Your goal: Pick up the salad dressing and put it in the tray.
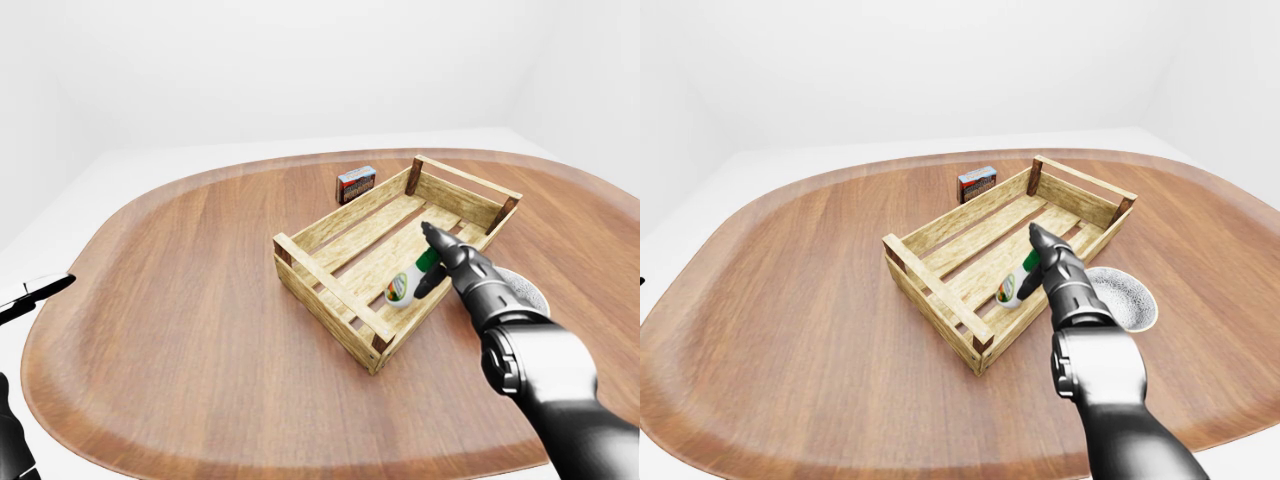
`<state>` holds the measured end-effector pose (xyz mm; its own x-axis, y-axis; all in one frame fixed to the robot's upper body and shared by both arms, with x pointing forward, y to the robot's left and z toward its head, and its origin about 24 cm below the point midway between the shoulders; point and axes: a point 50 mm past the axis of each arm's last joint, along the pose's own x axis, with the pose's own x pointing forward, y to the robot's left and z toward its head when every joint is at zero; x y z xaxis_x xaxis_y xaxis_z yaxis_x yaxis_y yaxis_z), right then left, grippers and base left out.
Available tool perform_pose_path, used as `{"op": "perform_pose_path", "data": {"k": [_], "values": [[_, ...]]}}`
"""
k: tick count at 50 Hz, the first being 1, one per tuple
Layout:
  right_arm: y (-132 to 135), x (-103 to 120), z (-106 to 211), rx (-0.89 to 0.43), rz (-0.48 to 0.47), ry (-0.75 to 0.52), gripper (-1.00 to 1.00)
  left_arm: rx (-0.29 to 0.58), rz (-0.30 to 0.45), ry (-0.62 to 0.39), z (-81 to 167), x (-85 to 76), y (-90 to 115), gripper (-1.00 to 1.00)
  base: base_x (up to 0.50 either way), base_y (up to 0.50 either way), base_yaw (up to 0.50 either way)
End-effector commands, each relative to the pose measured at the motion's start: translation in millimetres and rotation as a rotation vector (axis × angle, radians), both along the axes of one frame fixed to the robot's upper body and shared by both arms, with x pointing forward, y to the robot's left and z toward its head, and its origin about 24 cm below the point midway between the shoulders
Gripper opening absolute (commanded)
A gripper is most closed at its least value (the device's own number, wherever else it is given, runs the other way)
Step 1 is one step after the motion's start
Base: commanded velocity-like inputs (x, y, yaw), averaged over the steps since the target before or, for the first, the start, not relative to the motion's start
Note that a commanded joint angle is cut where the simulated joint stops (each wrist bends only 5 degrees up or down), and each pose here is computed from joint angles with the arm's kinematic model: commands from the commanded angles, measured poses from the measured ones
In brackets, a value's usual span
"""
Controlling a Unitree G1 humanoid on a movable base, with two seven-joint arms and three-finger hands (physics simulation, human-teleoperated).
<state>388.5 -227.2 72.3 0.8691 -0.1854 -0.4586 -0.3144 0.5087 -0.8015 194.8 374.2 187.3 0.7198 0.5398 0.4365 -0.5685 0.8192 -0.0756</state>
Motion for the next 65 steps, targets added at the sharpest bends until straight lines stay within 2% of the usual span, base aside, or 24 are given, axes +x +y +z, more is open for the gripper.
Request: {"op": "perform_pose_path", "data": {"k": [1,10,22,27,30,34,35,38,41,43,47,55,65], "values": [[4,7,13,-0.007,0.031,0.000,1.00,-0.001,0.000,0.000,0,0.6,0,1.00,0.00,0.00,0.00],[15,14,27,-0.039,0.080,-0.013,1.00,-0.001,0.000,-0.001,0,0.1,0,1.00,0.00,0.00,0.00],[22,13,22,-0.047,0.106,0.007,1.00,-0.002,0.000,-0.001,0,0.5,0,1.00,0.00,0.00,0.00],[22,19,38,-0.079,0.126,-0.010,1.00,0.000,0.002,-0.006,1,-0.6,1,1.00,0.00,0.00,0.00],[22,25,57,-0.109,0.140,-0.035,1.00,-0.001,0.001,-0.006,1,-0.4,1,1.00,0.00,0.00,0.00],[21,35,106,-0.143,0.167,-0.094,1.00,-0.001,-0.001,-0.009,2,0.1,0,1.00,0.00,0.00,0.00],[18,38,133,-0.147,0.163,-0.145,1.00,-0.002,-0.001,-0.009,2,0.2,0,1.00,0.00,0.00,0.00],[10,37,175,-0.168,0.155,-0.210,1.00,-0.004,0.000,-0.013,3,-0.6,1,1.00,0.00,0.00,0.00],[1,33,215,-0.185,0.140,-0.275,1.00,-0.001,0.002,-0.019,4,-1.7,2,1.00,0.00,0.00,0.00],[-9,23,256,-0.211,0.122,-0.335,1.00,0.001,0.002,-0.028,6,-2.5,1,1.00,0.00,0.00,0.00],[-26,6,298,-0.242,0.083,-0.395,1.00,0.004,-0.001,-0.032,7,-1.5,0,1.00,0.00,0.00,0.00],[-33,-13,334,-0.272,0.070,-0.452,1.00,0.013,-0.006,-0.043,10,-2.4,-2,1.00,0.00,0.00,0.00],[-16,-18,346,-0.309,0.125,-0.481,1.00,0.017,-0.005,-0.051,12,-4.0,-2,1.00,0.00,0.00,0.00]]}}
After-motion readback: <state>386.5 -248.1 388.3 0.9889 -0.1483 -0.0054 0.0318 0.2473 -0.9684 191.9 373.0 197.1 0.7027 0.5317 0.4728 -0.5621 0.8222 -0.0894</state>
